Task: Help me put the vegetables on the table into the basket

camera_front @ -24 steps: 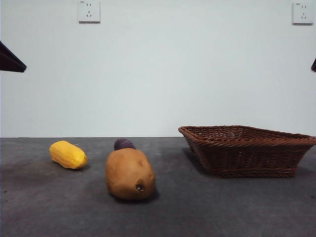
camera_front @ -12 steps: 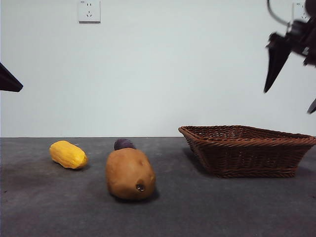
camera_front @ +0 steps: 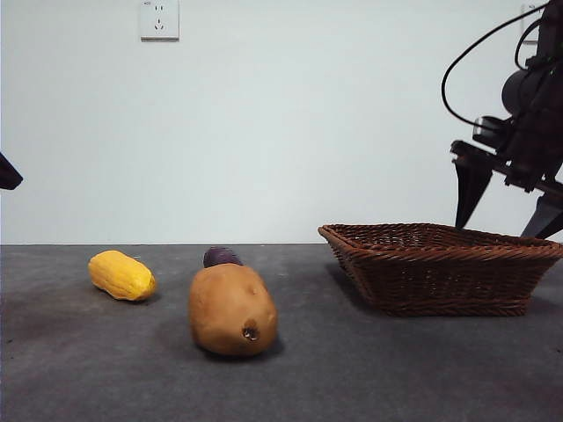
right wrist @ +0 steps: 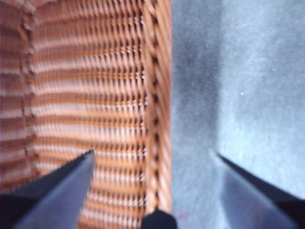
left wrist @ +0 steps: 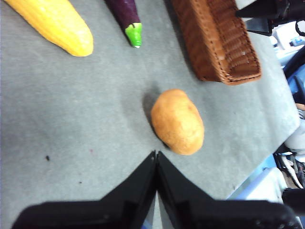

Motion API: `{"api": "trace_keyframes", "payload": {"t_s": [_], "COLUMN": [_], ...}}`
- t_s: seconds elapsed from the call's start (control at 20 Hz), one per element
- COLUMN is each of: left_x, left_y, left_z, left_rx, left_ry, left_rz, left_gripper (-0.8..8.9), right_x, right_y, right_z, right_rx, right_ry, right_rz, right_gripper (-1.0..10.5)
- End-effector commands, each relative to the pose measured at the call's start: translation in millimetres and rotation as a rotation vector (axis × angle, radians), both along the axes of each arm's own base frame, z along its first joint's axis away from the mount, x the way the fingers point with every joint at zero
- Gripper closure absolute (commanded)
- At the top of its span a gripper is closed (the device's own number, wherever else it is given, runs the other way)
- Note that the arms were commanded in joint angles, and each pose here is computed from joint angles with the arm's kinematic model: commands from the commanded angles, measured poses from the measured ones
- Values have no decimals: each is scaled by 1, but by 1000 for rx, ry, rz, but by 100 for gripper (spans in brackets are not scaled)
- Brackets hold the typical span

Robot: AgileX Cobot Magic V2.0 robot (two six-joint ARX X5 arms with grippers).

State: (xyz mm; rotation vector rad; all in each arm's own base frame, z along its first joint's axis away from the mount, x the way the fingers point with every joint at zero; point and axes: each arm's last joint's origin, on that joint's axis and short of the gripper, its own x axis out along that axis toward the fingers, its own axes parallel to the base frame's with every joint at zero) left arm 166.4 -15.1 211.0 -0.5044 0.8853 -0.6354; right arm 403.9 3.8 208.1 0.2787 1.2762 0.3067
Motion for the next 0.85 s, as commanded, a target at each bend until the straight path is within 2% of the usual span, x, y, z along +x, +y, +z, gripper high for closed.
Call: {"api": "trace_keyframes", "payload": {"t_s": [0.05,0.1,0.2,0.3,0.5,0.55,0.7,0.85], "left_x": [0,0,0,0,7,9,26,66], "left_y": [0,0,0,0,0,1,4,6], "left_z": [-1,-1,-1,-1,6,10,25,50], "left_rx": [11,11,10,9,-58,-66,10,151], "left_ry": [-12,-11,-12,-13,-20,-2,86,177], "left_rz": [-10,-10,-10,-7,61,113,220,257], "left_gripper": [817,817,817,817,817,817,814,811], "right_x": [5,6,7,7,8,8,6,-3], "right_y": [2,2,2,2,0,0,-1,0], "right_z": [-14,-18,-23,-25,-22,-18,10,40], "right_rx": [-9,-9,-9,-9,-8,-8,-3,15], "right_ry": [18,28,44,52,46,55,5,-63], "right_rz": [23,24,24,25,19,20,18,25], "right_gripper": [609,623,862,958,958,958,958,958]}}
